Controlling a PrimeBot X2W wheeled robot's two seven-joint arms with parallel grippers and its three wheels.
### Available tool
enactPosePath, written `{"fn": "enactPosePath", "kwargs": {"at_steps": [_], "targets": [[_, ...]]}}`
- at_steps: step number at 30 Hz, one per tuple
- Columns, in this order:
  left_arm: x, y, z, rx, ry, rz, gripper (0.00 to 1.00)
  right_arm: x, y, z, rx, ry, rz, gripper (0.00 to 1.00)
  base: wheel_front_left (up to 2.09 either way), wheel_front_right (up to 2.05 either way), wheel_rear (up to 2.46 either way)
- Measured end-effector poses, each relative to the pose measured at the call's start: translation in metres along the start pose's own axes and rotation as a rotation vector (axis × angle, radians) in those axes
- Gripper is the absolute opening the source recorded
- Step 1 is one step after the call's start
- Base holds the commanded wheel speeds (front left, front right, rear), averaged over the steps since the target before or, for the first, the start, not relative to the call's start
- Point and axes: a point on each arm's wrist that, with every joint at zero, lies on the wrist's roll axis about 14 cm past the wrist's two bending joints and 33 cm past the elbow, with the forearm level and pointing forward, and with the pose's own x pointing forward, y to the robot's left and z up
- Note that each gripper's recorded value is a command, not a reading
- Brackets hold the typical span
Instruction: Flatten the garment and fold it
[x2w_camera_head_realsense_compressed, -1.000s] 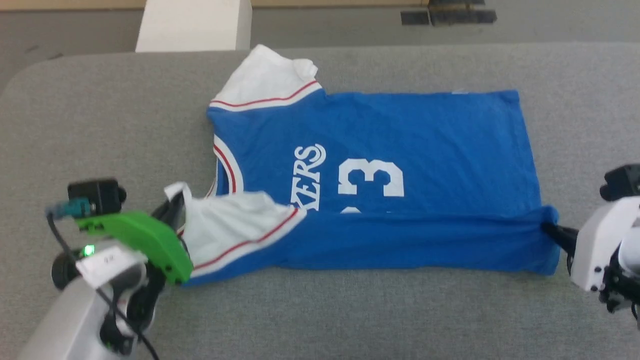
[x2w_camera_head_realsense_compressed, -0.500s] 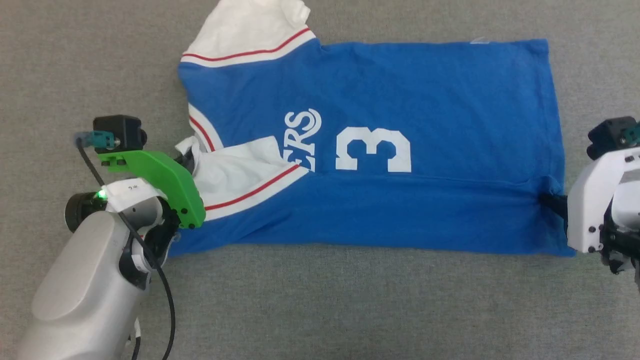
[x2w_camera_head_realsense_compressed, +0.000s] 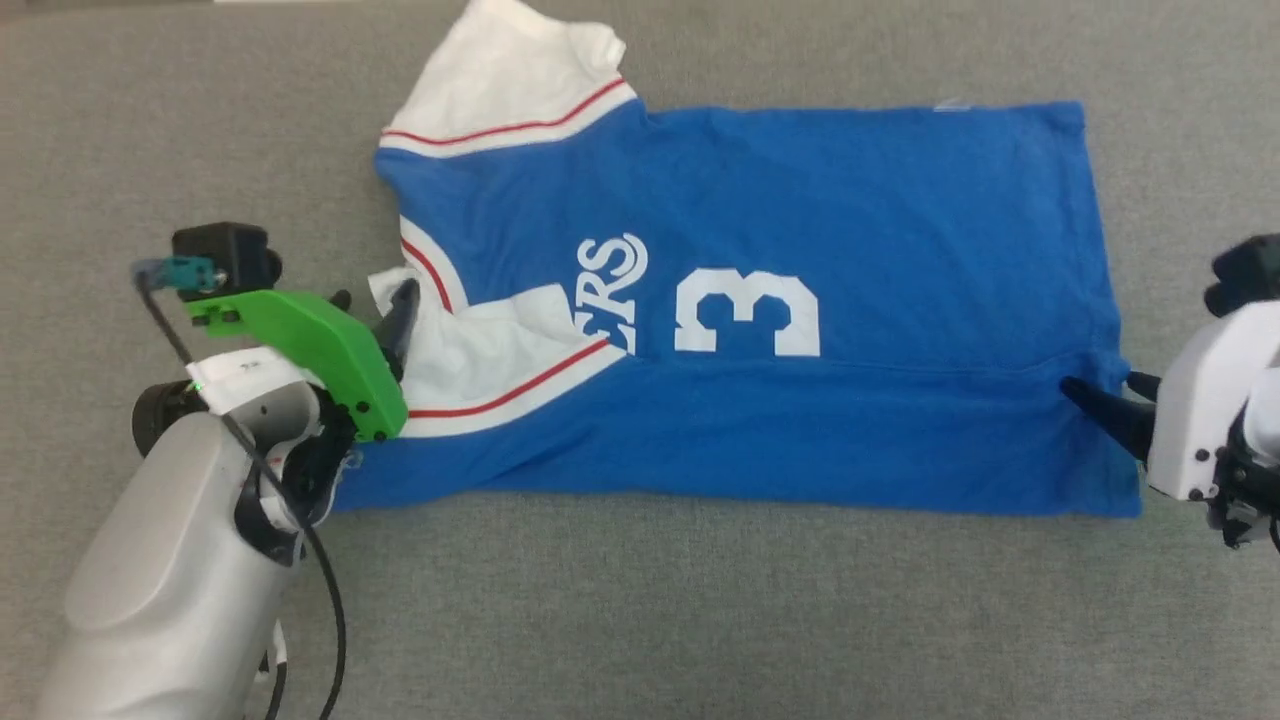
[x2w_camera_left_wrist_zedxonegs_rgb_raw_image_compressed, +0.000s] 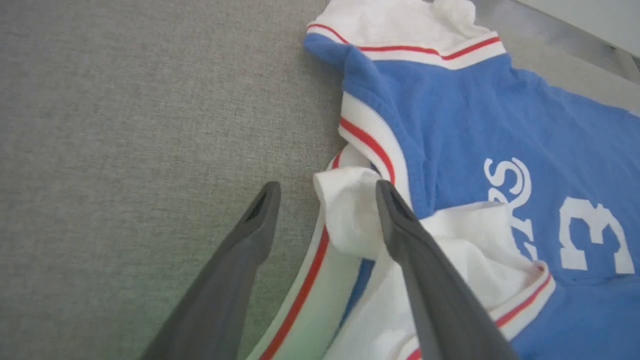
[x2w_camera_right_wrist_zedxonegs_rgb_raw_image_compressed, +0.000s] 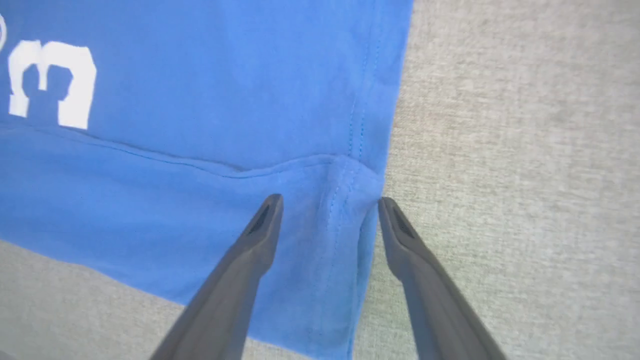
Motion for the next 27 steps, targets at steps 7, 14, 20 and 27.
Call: {"fn": "enactPosePath", "kwargs": {"at_steps": [7,14,20,27], "targets": [[-0.049,0.005,0.053,-0.011,-0.285,0.021,1.00,-0.049,0.005,0.044,0.043,-0.343,0.010,1.00,0.00,0.00,0.00],[-0.132,0.006,0.040,0.017,-0.620,0.028,1.00,-0.112,0.003,0.033,0.036,-0.722,-0.040,1.00,0.00,0.00,0.00],[-0.145,0.006,0.009,-0.008,-0.609,0.044,1.00,-0.112,-0.005,0.004,0.045,-0.752,-0.083,1.00,0.00,0.00,0.00],[-0.147,0.004,-0.006,-0.033,-0.594,0.056,1.00,-0.099,0.001,-0.020,0.047,-0.698,-0.077,1.00,0.00,0.00,0.00]]}}
